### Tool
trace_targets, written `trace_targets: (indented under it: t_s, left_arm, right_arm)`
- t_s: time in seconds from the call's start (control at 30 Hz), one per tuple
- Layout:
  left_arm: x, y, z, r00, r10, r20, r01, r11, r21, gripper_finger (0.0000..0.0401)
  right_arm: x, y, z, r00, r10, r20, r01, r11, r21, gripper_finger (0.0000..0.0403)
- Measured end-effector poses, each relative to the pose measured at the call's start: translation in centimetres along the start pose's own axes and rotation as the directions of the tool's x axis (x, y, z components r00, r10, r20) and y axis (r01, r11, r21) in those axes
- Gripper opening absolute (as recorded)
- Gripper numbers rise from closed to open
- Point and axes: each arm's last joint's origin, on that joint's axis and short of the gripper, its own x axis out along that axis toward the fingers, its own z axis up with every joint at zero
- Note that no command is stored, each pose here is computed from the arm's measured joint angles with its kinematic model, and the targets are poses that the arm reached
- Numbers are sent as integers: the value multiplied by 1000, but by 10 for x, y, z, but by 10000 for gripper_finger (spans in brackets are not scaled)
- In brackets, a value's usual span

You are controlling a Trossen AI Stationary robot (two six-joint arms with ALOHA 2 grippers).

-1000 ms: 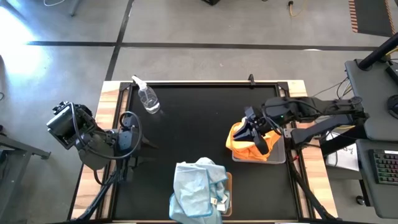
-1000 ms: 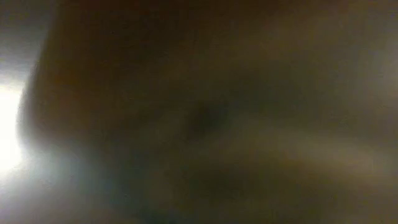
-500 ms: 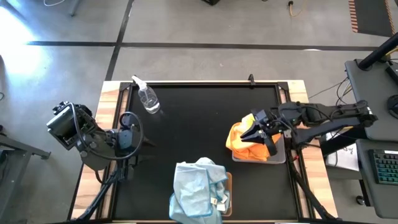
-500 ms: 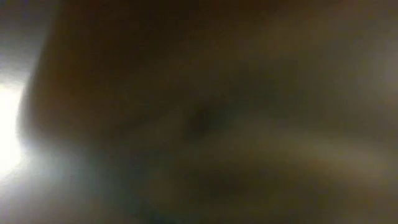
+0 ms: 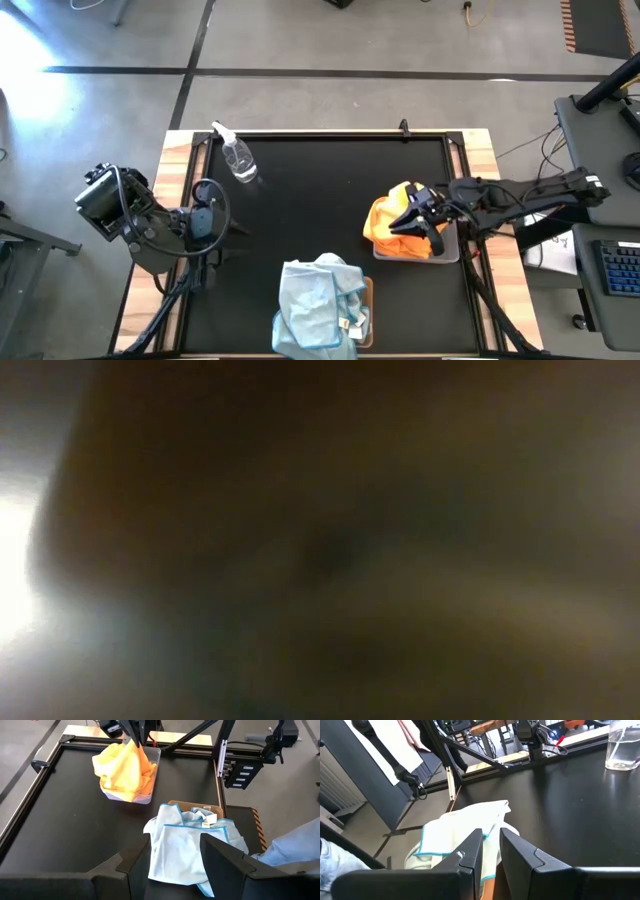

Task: Sort microfiber towel by color & place in baskets
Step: Return to Home Position

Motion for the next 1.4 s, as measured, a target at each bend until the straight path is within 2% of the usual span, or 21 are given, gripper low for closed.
trace_targets:
  t_s: [0.67, 1.0, 1.4]
  left_arm:
    - [-7, -10, -6, 1000, -25, 10, 25, 1000, -2, 155]
    - [-9, -13, -8, 999, -32, 14, 32, 999, -7, 155]
    - [-13, -18, -11, 999, -30, 32, 29, 1000, 7, 156]
  right_arm:
    - [-3, -24, -66, 988, 29, 150, -24, 999, -35, 59]
    - [-6, -34, -94, 962, 73, 263, -69, 997, -24, 59]
    - [-6, -44, -116, 971, 6, 240, -9, 1000, 12, 59]
